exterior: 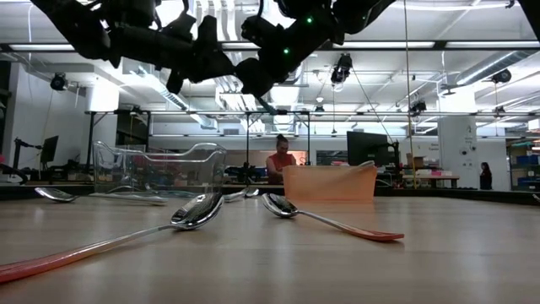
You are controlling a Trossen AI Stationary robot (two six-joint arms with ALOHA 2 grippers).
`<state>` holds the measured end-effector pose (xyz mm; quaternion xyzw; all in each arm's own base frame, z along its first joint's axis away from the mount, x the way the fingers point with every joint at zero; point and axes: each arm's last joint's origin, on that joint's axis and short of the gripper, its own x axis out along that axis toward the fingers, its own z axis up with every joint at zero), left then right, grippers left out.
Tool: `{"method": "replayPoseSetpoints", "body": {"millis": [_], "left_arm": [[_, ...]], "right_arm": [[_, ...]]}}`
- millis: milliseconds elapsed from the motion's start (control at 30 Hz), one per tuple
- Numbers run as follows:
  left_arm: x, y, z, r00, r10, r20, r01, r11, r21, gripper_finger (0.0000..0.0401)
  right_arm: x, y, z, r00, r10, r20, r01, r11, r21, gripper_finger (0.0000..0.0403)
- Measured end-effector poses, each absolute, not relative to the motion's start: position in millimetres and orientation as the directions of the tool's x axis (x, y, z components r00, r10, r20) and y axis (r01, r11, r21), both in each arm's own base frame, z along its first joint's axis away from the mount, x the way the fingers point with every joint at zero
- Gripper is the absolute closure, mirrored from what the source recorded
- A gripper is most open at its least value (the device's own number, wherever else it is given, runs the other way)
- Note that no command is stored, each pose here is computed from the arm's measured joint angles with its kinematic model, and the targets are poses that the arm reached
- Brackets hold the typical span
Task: Sort silverware by color (type)
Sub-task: Put the blue spoon into the transparent bin
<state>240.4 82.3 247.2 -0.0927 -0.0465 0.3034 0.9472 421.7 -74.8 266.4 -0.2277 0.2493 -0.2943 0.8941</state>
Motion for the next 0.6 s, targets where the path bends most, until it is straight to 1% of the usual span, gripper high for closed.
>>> {"method": "replayPoseSetpoints", "body": {"millis": [167, 233, 300, 433, 600], "left_arm": [[238, 83, 251, 0.793, 0.607, 0.044, -0.586, 0.781, -0.214, 0.0397], [234, 82, 254, 0.788, 0.614, 0.052, -0.591, 0.777, -0.217, 0.0397], [229, 82, 257, 0.763, 0.646, 0.04, -0.625, 0.752, -0.211, 0.0397], [213, 81, 261, 0.681, 0.732, -0.028, -0.724, 0.667, -0.176, 0.0398], [188, 78, 258, 0.511, 0.846, -0.152, -0.859, 0.506, -0.074, 0.0399]], "right_arm": [[422, -76, 267, 0.701, -0.643, -0.308, 0.438, 0.73, -0.525, 0.0303], [423, -76, 271, 0.704, -0.643, -0.301, 0.448, 0.731, -0.514, 0.0288], [424, -77, 276, 0.709, -0.644, -0.287, 0.458, 0.73, -0.508, 0.0277], [427, -77, 288, 0.719, -0.645, -0.258, 0.475, 0.728, -0.495, 0.0263], [429, -77, 297, 0.744, -0.623, -0.241, 0.464, 0.742, -0.485, 0.0259]]}}
